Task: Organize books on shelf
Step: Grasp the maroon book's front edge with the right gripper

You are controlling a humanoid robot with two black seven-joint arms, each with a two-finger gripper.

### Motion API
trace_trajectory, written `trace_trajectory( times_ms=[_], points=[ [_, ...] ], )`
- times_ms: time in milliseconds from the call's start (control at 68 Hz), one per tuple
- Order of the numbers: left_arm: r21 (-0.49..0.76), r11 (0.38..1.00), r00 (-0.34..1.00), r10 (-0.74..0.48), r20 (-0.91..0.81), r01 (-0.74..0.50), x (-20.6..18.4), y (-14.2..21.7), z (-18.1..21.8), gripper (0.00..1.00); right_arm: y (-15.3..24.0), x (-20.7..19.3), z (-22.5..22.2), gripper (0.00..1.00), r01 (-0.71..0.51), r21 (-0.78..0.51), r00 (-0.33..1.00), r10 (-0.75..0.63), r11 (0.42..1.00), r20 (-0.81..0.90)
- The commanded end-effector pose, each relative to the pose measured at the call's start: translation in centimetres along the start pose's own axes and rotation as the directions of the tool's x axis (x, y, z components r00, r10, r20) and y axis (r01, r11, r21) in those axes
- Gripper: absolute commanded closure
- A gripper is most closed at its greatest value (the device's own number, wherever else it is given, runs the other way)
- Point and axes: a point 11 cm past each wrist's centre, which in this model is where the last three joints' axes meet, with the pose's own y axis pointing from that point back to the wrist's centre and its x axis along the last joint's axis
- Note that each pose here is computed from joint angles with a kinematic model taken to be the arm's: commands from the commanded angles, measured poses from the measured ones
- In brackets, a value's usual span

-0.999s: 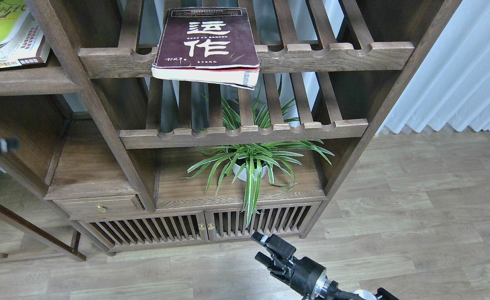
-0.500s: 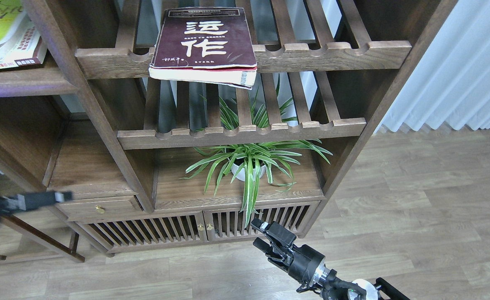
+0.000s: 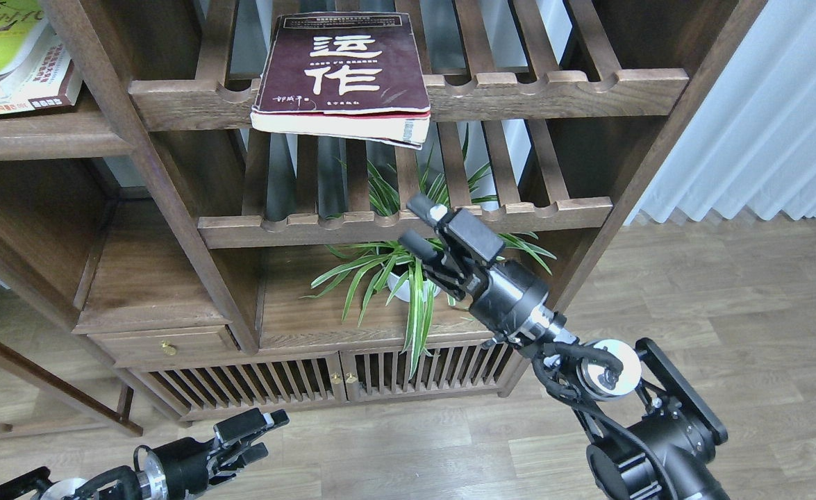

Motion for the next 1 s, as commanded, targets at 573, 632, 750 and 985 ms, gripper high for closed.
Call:
trace_trajectory(
  times_ms=[573, 632, 750, 985],
  points=[
    [-0.019, 0.996, 0.994, 0.091, -0.058, -0.092, 3.7, 1.5, -1.1, 0.0, -5.7, -6.1, -2.3, 0.01, -0.05, -0.007, 0.971, 0.047, 0.999, -0.232],
    [-0.02, 0.994, 0.992, 0.102, -0.069, -0.104, 4.3, 1.8, -1.4, 0.0, -6.0, -6.7, -2.6, 0.01, -0.045, 0.002, 0.97, 0.044, 0.999, -0.24],
    [-0.02, 0.993, 0.99, 0.117, -0.077, -0.119, 4.9, 2.1, -1.7, 0.0, -6.2, -7.2, -2.6, 0.01, -0.047, 0.003, 0.969, 0.046, 0.999, -0.243],
    [-0.034, 0.987, 0.984, 0.155, -0.091, -0.159, 6.2, 2.9, -1.7, 0.0, -6.7, -7.5, -3.0, 0.01, -0.095, 0.018, 0.955, 0.096, 0.995, -0.279]
  ],
)
